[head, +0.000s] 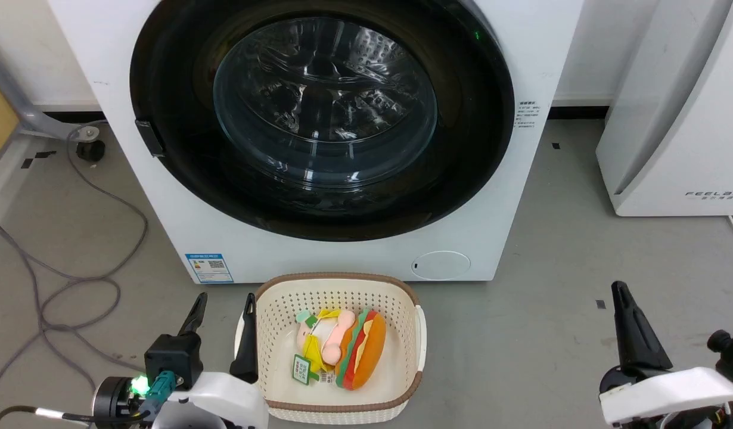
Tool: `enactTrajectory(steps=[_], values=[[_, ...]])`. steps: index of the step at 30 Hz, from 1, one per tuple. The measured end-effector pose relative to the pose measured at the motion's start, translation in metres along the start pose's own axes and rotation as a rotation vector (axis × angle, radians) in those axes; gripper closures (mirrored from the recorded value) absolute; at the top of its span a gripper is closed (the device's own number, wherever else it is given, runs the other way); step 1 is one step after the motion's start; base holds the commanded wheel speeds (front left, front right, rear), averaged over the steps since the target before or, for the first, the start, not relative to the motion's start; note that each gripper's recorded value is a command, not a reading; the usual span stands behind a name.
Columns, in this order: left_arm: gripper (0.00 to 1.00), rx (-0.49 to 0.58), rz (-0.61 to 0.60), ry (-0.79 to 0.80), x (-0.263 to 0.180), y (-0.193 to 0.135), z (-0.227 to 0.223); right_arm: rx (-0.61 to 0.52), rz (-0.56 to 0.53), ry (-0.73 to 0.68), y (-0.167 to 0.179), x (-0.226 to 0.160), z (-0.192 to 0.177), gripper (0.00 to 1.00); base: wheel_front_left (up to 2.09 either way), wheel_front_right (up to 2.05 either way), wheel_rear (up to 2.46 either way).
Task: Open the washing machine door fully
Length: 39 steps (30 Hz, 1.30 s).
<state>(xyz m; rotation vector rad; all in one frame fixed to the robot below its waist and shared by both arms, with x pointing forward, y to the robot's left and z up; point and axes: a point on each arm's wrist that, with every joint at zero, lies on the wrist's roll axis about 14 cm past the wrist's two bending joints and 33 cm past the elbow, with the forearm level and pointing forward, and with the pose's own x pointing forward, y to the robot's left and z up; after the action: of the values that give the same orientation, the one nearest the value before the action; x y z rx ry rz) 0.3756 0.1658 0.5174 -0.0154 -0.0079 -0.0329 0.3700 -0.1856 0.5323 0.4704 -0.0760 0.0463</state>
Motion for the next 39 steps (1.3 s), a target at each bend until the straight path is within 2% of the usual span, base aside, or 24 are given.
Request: enactTrajectory(steps=[5, 18, 25, 32, 39], values=[[0.00, -0.002, -0.013, -0.007, 0.005, -0.003, 0.000, 0.125, -0.013, -0.043, -0.003, 0.007, 0.009, 1.00, 0.00, 0.00, 0.00], [0.00, -0.024, -0.030, -0.015, 0.020, -0.007, -0.003, 0.340, -0.047, -0.151, -0.017, 0.053, 0.033, 1.00, 0.00, 0.00, 0.00], [0.00, -0.033, -0.037, -0.019, 0.029, -0.008, -0.005, 0.391, -0.035, -0.215, -0.014, 0.090, 0.053, 1.00, 0.00, 0.00, 0.00], [0.00, -0.044, -0.046, -0.036, 0.039, -0.009, -0.004, 0.384, -0.013, -0.269, -0.012, 0.134, 0.082, 1.00, 0.00, 0.00, 0.00], [0.00, -0.054, -0.049, -0.045, 0.049, -0.008, -0.005, 0.355, 0.045, -0.219, 0.006, 0.180, 0.093, 1.00, 0.00, 0.00, 0.00]])
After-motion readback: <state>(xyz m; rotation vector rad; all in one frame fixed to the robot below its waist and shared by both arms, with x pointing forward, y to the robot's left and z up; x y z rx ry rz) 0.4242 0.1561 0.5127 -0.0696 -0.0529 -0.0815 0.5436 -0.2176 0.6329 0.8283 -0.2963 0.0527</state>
